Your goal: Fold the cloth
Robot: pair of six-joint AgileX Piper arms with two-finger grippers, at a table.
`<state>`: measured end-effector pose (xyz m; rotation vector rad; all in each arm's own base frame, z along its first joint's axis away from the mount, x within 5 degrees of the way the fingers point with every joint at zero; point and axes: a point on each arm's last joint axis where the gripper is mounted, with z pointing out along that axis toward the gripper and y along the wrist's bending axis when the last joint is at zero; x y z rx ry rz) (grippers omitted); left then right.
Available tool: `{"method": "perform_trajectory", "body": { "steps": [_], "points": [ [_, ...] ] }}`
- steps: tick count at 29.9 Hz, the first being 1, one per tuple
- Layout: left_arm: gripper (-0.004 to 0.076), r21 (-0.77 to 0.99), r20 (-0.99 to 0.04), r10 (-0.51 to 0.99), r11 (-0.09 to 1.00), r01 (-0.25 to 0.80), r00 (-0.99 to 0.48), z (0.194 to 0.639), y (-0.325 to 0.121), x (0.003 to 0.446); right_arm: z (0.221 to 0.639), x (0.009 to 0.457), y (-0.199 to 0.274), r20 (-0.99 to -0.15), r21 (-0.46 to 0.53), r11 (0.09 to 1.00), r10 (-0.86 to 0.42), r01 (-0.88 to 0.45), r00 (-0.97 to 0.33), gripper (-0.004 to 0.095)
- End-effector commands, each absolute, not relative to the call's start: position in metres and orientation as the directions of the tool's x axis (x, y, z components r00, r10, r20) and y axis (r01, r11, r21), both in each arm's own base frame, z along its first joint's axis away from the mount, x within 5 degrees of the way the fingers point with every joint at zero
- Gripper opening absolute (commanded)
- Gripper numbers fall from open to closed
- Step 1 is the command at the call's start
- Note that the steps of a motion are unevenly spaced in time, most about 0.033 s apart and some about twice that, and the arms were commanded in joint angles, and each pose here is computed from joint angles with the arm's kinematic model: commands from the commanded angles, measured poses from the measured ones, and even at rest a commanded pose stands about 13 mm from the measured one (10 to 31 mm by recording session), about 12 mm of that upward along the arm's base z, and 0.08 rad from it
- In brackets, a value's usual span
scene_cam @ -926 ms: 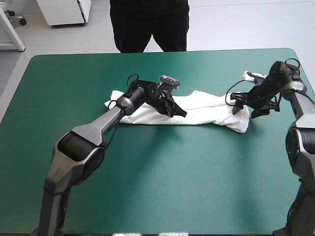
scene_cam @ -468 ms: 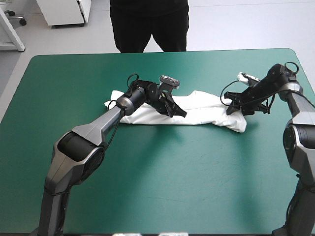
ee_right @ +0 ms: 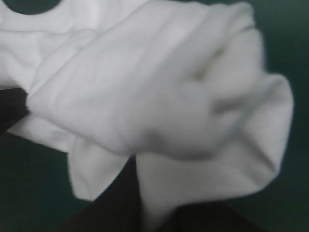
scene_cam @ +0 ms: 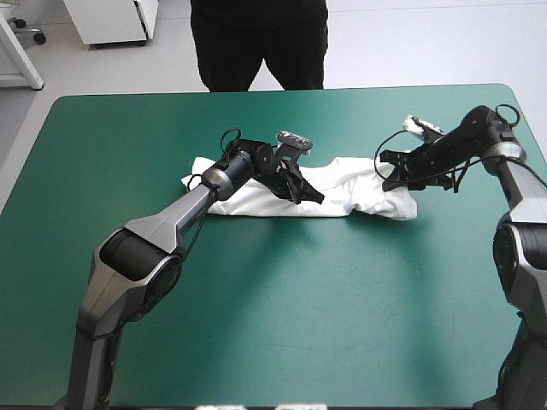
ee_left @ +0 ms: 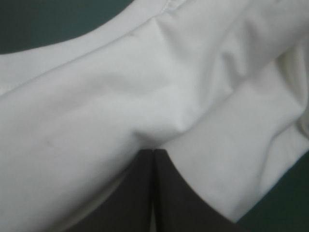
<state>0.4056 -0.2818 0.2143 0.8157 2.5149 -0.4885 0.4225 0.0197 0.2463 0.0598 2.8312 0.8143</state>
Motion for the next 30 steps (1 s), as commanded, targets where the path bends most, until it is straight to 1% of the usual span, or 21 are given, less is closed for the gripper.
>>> {"method": "perform_trajectory", "body": {
  "steps": [1,5,8,16,19,22,24,26,30],
  "points": [
    [-0.0009,-0.194,-0.585,0.426,0.753,0.629,-0.690,0.249,-0.282,0.402,0.322,0.397,0.028,-0.334,0.575,0.809,0.091,-0.126,-0.938,-0.0017],
    [-0.0009,-0.194,-0.582,0.428,0.753,0.629,-0.692,0.249,-0.282,0.402,0.353,0.383,0.032,-0.404,0.604,0.778,0.114,-0.172,-0.908,-0.0016],
    [-0.0009,-0.196,-0.572,0.434,0.751,0.630,-0.696,0.248,-0.281,0.401,0.367,0.375,0.034,-0.435,0.607,0.771,0.118,-0.193,-0.893,-0.0016],
    [-0.0009,-0.195,-0.571,0.434,0.752,0.629,-0.697,0.251,-0.279,0.401,0.371,0.371,0.039,-0.440,0.608,0.765,0.100,-0.214,-0.892,-0.0016],
    [-0.0009,-0.186,-0.606,0.417,0.754,0.630,-0.677,0.276,-0.270,0.398,0.371,0.371,0.047,-0.452,0.596,0.769,0.082,-0.232,-0.888,-0.0016],
    [-0.0009,-0.163,-0.641,0.419,0.745,0.647,-0.643,0.317,-0.253,0.384,0.370,0.370,0.062,-0.465,0.569,0.778,0.039,-0.265,-0.884,-0.0015],
    [-0.0009,-0.136,-0.638,0.445,0.739,0.660,-0.629,0.339,-0.239,0.373,0.371,0.370,0.069,-0.478,0.550,0.786,0.018,-0.283,-0.878,-0.0015],
    [-0.0009,-0.073,-0.621,0.498,0.732,0.678,-0.605,0.363,-0.221,0.359,0.371,0.370,0.079,-0.488,0.545,0.786,0.015,-0.292,-0.873,-0.0015],
    [-0.0009,0.034,-0.573,0.556,0.750,0.660,-0.602,0.401,-0.183,0.332,0.377,0.369,0.094,-0.514,0.547,0.775,0.011,-0.317,-0.858,-0.0015]
  ]
}}
